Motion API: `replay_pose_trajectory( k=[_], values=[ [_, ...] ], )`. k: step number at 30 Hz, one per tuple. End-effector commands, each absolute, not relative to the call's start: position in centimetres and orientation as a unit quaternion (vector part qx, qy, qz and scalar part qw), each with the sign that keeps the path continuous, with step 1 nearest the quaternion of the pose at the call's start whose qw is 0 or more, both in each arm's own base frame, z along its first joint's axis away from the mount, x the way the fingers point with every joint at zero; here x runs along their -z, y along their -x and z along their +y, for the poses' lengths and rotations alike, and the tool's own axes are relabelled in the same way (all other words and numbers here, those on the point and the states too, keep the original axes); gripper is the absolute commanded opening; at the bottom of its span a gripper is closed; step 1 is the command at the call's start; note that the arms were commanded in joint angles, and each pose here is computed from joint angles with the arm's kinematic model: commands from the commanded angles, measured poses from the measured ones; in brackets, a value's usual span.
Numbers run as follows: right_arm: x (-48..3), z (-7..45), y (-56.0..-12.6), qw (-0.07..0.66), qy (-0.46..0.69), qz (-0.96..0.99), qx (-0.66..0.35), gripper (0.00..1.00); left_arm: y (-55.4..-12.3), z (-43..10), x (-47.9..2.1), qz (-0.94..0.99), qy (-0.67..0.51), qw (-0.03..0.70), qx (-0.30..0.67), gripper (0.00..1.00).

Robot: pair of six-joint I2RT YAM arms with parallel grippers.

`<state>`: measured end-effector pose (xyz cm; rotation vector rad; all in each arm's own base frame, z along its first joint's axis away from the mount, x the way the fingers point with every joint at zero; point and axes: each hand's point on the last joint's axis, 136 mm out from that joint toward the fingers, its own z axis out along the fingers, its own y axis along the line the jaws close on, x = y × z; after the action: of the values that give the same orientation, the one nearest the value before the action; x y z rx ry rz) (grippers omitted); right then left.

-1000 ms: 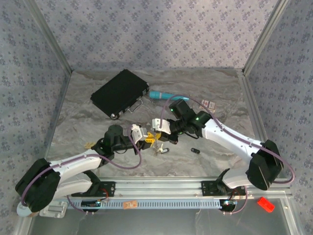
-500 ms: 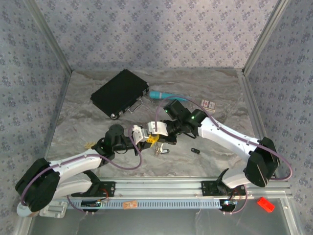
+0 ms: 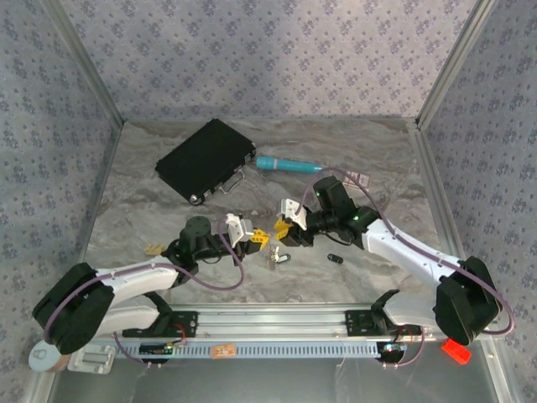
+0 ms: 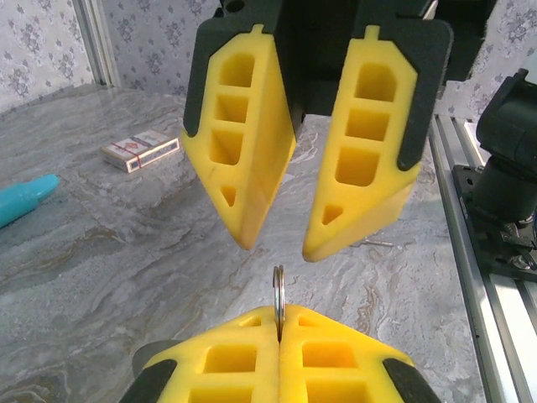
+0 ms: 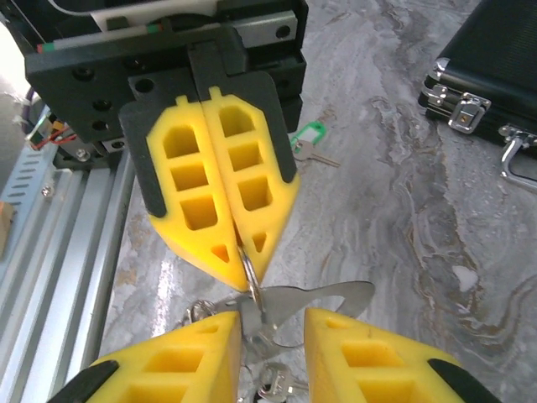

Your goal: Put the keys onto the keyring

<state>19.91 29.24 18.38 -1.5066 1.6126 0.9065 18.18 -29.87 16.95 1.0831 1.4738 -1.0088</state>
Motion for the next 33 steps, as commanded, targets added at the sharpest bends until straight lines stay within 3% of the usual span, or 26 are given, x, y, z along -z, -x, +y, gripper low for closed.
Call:
replay_pose_trajectory(
  k=[1, 8, 13, 15, 17, 20, 26, 33],
  values=[
    [-19.2, 30.2, -19.8, 0.383, 0.577, 0.613, -0.380, 0.27, -18.0, -30.2, -19.2, 0.576, -0.437, 0.531, 0.441, 0.00],
    [-18.2, 30.4, -19.9, 0.369, 0.579, 0.619, -0.382, 0.22, -18.0, -30.3, -19.2, 0.574, -0.435, 0.532, 0.445, 0.00],
    [-18.4, 30.6, -19.9, 0.365, 0.584, 0.616, -0.382, 0.01, -18.0, -30.3, -19.3, 0.574, -0.435, 0.533, 0.444, 0.00],
    [-18.7, 30.5, -19.9, 0.364, 0.587, 0.615, -0.379, 0.00, -18.1, -30.2, -19.1, 0.579, -0.435, 0.530, 0.441, 0.00],
    [-18.7, 30.4, -19.8, 0.355, 0.600, 0.619, -0.361, 0.00, -18.6, -30.1, -18.8, 0.594, -0.432, 0.527, 0.428, 0.11],
    [-18.3, 29.9, -19.6, 0.329, 0.634, 0.626, -0.313, 0.00, -18.7, -30.0, -18.5, 0.606, -0.444, 0.518, 0.408, 0.18],
    [-17.2, 28.9, -19.3, 0.267, 0.691, 0.635, -0.218, 0.00, -18.4, -29.5, -18.5, 0.616, -0.467, 0.504, 0.385, 0.19],
    [-17.7, 29.6, -18.9, 0.253, 0.722, 0.616, -0.189, 0.00, -18.2, -29.4, -18.6, 0.613, -0.468, 0.506, 0.386, 0.19]
  ],
)
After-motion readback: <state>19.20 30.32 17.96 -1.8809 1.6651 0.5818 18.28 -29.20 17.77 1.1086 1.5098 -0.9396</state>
